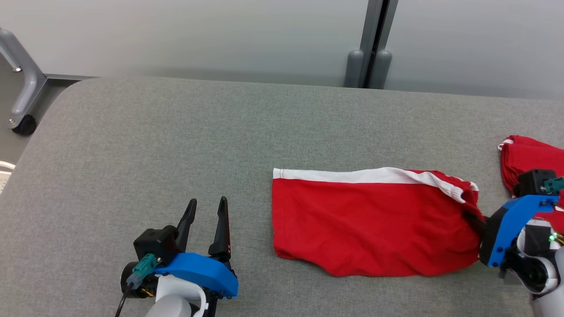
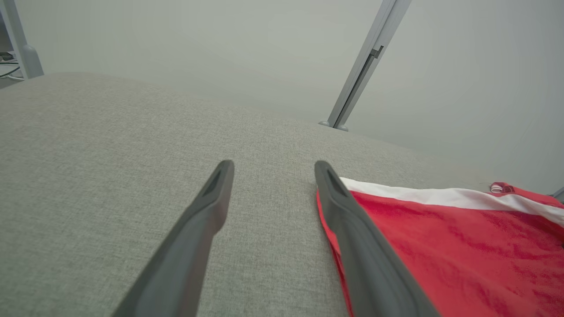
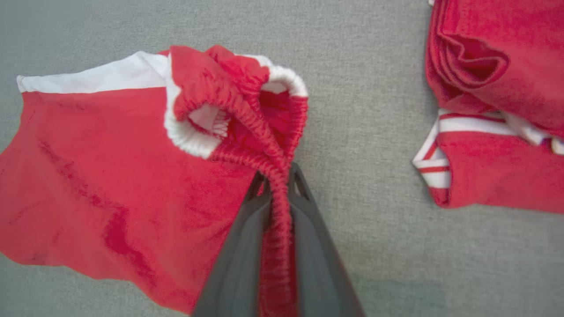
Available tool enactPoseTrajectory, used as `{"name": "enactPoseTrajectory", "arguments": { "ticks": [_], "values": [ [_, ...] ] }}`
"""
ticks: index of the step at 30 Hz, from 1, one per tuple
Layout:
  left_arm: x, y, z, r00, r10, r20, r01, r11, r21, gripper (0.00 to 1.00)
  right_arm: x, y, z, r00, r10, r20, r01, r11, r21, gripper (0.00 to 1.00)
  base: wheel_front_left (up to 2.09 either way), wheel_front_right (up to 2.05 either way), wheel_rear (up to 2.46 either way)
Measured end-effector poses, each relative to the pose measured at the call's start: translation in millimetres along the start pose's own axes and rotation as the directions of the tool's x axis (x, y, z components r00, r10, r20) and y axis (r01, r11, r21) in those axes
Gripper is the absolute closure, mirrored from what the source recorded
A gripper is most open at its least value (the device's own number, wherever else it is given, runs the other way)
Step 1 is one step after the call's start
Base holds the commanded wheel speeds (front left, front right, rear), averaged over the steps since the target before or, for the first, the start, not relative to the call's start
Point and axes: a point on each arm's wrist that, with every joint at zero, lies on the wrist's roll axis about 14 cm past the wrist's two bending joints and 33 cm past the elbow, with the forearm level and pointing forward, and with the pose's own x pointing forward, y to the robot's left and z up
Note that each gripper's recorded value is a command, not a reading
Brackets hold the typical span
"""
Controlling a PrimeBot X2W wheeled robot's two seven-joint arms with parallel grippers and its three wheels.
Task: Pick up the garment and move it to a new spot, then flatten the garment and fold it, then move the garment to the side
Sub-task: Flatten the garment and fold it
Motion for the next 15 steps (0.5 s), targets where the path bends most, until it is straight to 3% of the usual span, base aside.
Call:
{"name": "enactPoseTrajectory", "arguments": {
  "ticks": [6, 15],
  "values": [
    [1, 1, 1, 1.0, 0.0, -0.004, 0.0, 1.0, 0.004, 0.0, 3, 58, 7, 0.984, 0.176, 0.035, -0.179, 0.976, 0.127, 1.0, 0.0, 0.0, 0.0],
    [-2, 11, 9, 0.999, 0.031, 0.02, -0.031, 1.0, 0.004, 0.0, -4, 143, 26, 0.915, 0.397, 0.076, -0.403, 0.91, 0.097, 1.0, 0.0, 0.0, 0.0]
  ]
}}
